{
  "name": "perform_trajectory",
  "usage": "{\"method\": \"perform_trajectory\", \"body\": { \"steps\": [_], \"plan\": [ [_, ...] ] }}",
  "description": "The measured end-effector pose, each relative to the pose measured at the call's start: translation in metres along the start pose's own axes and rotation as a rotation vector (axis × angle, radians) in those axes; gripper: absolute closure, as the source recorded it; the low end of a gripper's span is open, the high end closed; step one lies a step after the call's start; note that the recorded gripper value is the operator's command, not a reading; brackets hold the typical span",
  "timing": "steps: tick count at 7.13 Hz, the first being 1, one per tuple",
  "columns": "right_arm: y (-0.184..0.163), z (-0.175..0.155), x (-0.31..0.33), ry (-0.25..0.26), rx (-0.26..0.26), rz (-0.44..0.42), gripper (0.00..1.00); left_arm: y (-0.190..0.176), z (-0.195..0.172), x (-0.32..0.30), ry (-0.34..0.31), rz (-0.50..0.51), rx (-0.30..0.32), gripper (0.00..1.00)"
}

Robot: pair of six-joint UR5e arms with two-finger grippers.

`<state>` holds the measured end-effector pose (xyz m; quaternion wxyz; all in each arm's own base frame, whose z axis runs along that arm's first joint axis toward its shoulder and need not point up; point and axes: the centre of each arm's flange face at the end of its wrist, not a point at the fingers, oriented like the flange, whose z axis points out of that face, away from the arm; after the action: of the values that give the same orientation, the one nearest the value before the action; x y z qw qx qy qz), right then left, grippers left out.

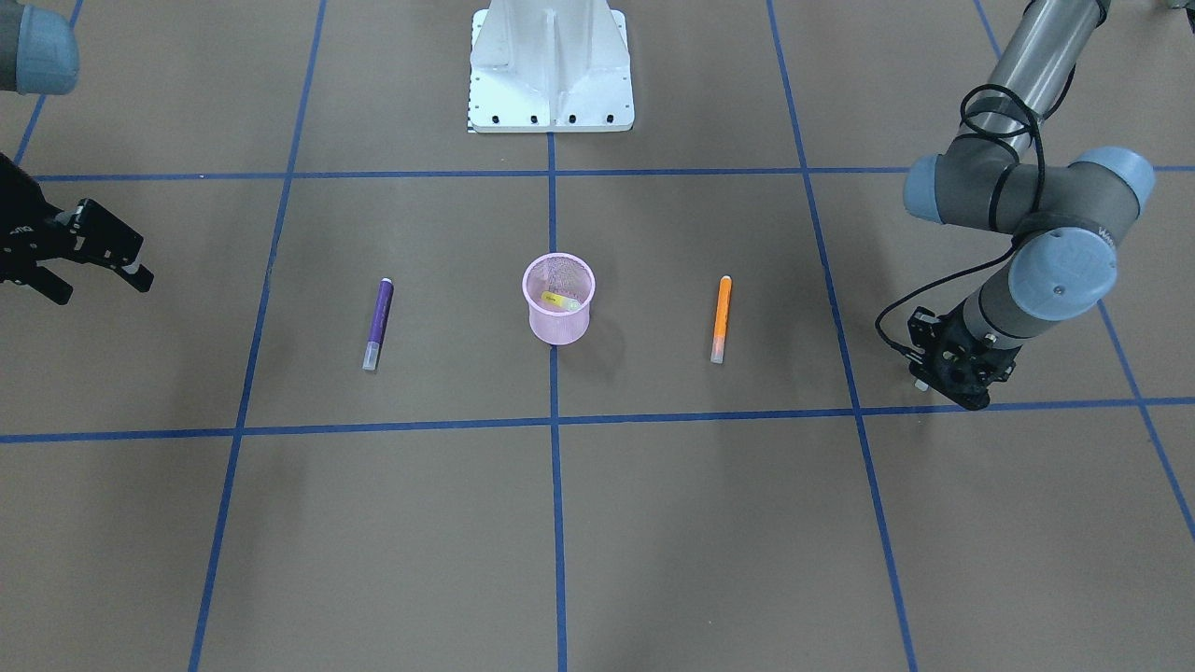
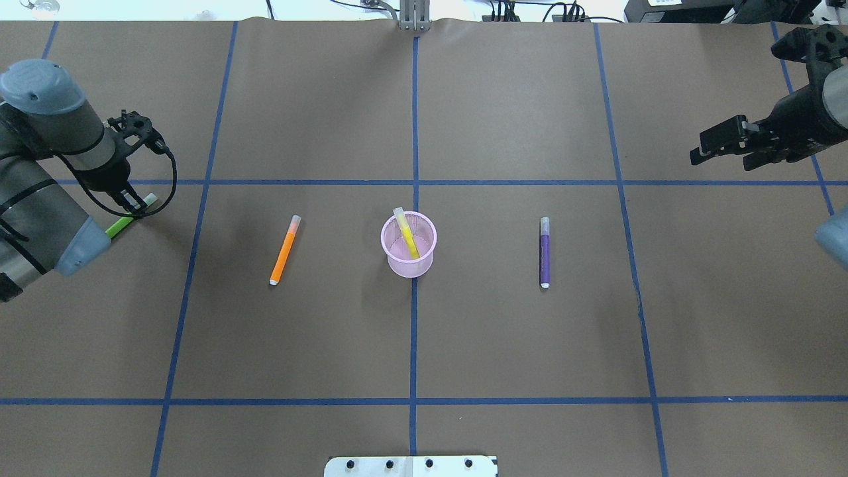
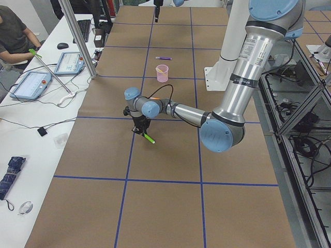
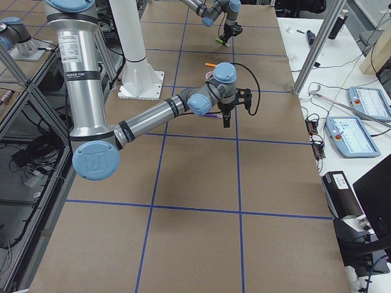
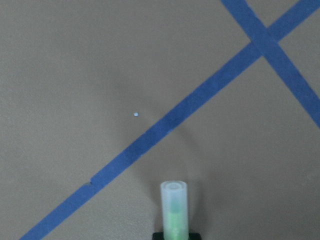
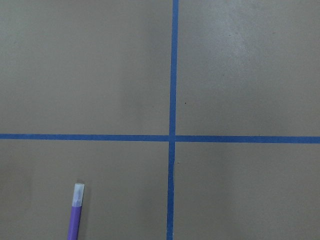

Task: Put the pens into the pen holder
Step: 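Carry the green marker with the left gripper and drop it into the cup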

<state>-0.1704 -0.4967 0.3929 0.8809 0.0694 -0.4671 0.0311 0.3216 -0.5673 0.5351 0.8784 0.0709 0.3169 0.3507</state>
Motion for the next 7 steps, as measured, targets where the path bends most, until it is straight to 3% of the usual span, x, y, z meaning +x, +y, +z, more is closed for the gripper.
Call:
{"method": "perform_trajectory", "body": {
  "steps": [2, 3, 5, 7],
  "plan": [
    [-0.004, -0.006, 0.004, -0.003, 0.006, 0.011, 0.01, -0.004, -0.011, 0.004, 0.015, 0.001, 0.015, 1.0],
    [-0.01, -0.012, 0.012, -0.011, 0.008, 0.027, 0.0, -0.013, -0.036, 0.01, 0.024, -0.004, 0.053, 1.0],
    [-0.024, -0.021, 0.031, -0.031, -0.001, 0.056, 0.0, -0.035, -0.128, 0.058, -0.035, -0.069, 0.234, 1.0],
    [-0.031, -0.018, 0.036, -0.029, -0.003, 0.064, 0.0, -0.046, -0.207, 0.144, -0.048, -0.071, 0.427, 1.0]
  ]
}}
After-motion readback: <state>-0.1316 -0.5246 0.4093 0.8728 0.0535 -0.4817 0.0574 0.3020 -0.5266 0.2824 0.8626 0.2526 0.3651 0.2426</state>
